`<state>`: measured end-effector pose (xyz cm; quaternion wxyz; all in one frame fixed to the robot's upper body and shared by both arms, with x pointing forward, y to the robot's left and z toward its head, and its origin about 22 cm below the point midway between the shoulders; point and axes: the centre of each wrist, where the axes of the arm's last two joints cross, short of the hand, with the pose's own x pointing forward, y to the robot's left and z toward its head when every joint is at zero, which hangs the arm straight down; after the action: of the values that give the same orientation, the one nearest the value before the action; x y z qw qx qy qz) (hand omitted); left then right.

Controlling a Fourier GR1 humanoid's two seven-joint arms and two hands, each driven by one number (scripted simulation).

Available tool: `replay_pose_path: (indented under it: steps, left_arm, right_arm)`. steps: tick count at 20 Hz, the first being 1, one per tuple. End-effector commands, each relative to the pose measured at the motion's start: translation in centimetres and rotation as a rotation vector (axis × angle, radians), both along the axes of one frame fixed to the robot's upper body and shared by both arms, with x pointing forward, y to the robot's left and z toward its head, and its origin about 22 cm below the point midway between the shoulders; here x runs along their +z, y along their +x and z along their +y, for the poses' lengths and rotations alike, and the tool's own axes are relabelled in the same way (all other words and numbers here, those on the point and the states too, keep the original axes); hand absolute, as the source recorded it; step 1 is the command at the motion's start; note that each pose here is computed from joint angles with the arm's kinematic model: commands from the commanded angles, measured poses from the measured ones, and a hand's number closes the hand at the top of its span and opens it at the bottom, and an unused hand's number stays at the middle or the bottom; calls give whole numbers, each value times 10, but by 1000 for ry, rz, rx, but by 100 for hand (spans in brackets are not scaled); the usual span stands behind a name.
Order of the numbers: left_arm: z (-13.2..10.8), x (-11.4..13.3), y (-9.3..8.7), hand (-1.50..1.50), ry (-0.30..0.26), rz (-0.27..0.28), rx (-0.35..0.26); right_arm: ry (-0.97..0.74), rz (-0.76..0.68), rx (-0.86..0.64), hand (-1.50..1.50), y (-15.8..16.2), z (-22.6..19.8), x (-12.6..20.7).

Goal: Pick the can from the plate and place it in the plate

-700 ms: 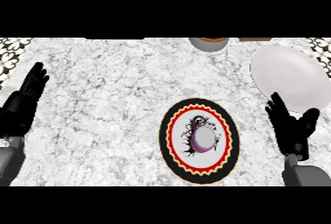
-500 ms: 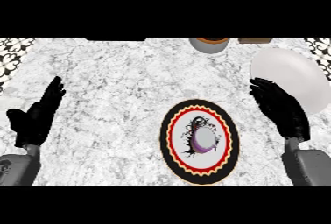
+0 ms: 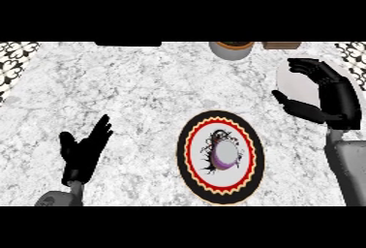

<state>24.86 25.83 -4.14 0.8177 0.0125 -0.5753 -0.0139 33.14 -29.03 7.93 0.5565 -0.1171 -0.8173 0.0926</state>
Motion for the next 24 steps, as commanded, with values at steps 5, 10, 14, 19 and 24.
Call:
replay_pose_path:
  steps: [5,10,14,19,24]
  left_arm:
    - [-10,2,-16,0,-20,47,16]
    - [-27,-4,-17,0,-27,54,13]
    - [-6,7,-13,0,-25,47,12]
    - [-18,-12,-27,0,-31,42,15]
    - [-16,11,-12,0,-40,35,-12]
  right_arm:
    - [-91,-68,133,-150,-17,-15,16]
    - [-407,133,256,-150,-15,-25,33]
    - [-597,235,341,-150,-26,-10,55]
    - [-719,291,353,-150,-44,32,55]
    - [-751,328,328,-150,-44,81,48]
